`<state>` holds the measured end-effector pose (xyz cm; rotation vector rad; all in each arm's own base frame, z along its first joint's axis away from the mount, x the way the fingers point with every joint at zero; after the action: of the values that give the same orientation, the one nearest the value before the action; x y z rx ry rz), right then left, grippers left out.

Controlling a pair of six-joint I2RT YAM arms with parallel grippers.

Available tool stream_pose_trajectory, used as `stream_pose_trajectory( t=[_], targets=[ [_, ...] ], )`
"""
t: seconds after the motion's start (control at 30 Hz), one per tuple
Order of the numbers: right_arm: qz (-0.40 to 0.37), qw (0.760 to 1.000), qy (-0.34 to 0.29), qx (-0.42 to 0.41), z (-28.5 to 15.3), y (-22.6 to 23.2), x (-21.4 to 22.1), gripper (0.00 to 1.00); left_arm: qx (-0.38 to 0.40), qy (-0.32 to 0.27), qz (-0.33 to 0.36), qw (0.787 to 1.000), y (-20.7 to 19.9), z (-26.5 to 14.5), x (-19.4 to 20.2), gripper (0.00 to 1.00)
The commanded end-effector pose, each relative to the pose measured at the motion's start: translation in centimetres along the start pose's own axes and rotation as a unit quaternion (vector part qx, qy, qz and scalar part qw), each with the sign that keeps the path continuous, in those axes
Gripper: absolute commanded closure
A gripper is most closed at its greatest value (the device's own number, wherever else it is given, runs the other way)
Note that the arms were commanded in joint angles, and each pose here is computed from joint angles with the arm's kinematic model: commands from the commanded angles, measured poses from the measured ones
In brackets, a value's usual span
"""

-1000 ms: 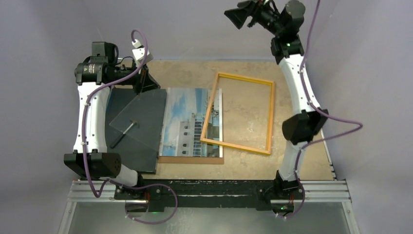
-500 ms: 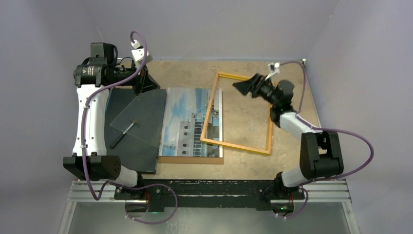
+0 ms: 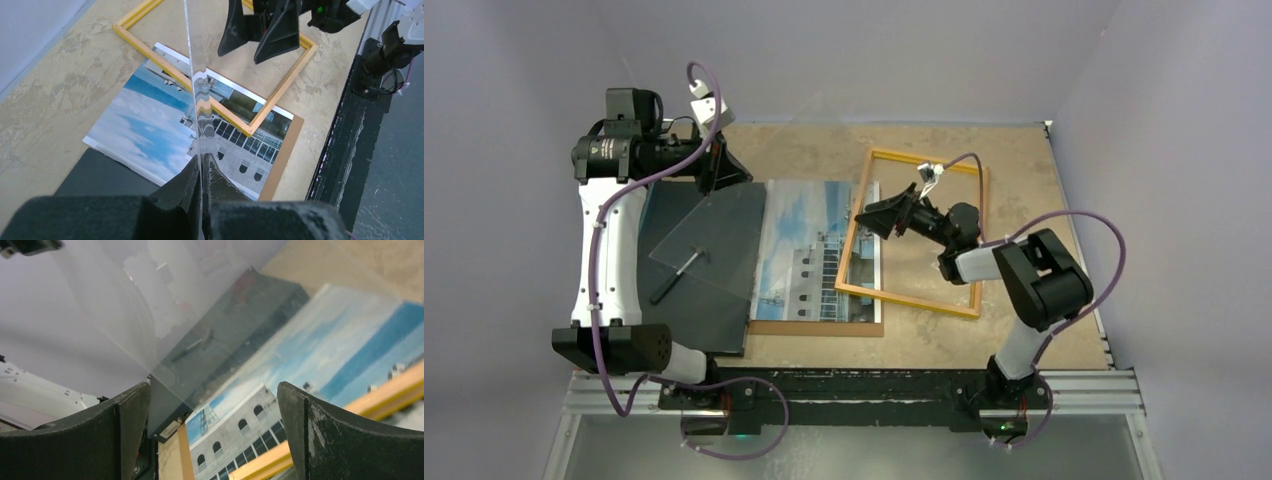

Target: Put the photo into the frame

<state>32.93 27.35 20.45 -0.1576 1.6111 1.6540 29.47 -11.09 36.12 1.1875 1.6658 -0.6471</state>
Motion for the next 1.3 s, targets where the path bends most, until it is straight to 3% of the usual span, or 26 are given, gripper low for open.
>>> stream_pose_trajectory(
  t=[0.0, 0.17, 0.53, 0.73, 1.27],
  targets=[
    [-0.018, 0.998, -0.027, -0.057, 0.4, 1.9, 0.2, 0.01, -0.008, -0.03, 0.034, 0.999, -0.5, -0.8, -2.3, 1.0],
    [-0.013, 0.999, -0.017, -0.047, 2.4, 1.1, 2.4, 0.01, -0.009, -0.033, 0.034, 0.999, -0.5, -0.9, -2.5, 1.0],
    [-0.013, 0.992, -0.069, -0.103, 6.0, 1.1, 3.0, 0.02, -0.011, -0.045, 0.023, 0.999, -0.6, -1.0, -3.3, 1.0],
    [-0.018, 0.979, -0.094, -0.179, 6.0, 4.0, 2.3, 0.06, -0.026, -0.044, 0.028, 0.998, -0.5, -1.3, -3.5, 1.0],
    [-0.072, 0.954, -0.106, -0.272, 6.3, 12.0, 0.5, 0.09, -0.06, -0.048, 0.009, 0.997, 0.6, -1.2, -3.4, 1.0]
  ],
)
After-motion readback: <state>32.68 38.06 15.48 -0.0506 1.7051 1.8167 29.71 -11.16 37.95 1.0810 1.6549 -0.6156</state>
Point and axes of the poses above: each gripper's point midway between its finger pads, its own z axis out along the fingers, its own y axis along the line the jaws close on, x = y × z, the point moved 1 cm from there along -z, back along the fingers, and after that the axes turned 12 degrees about z, right-handed, at the moved point
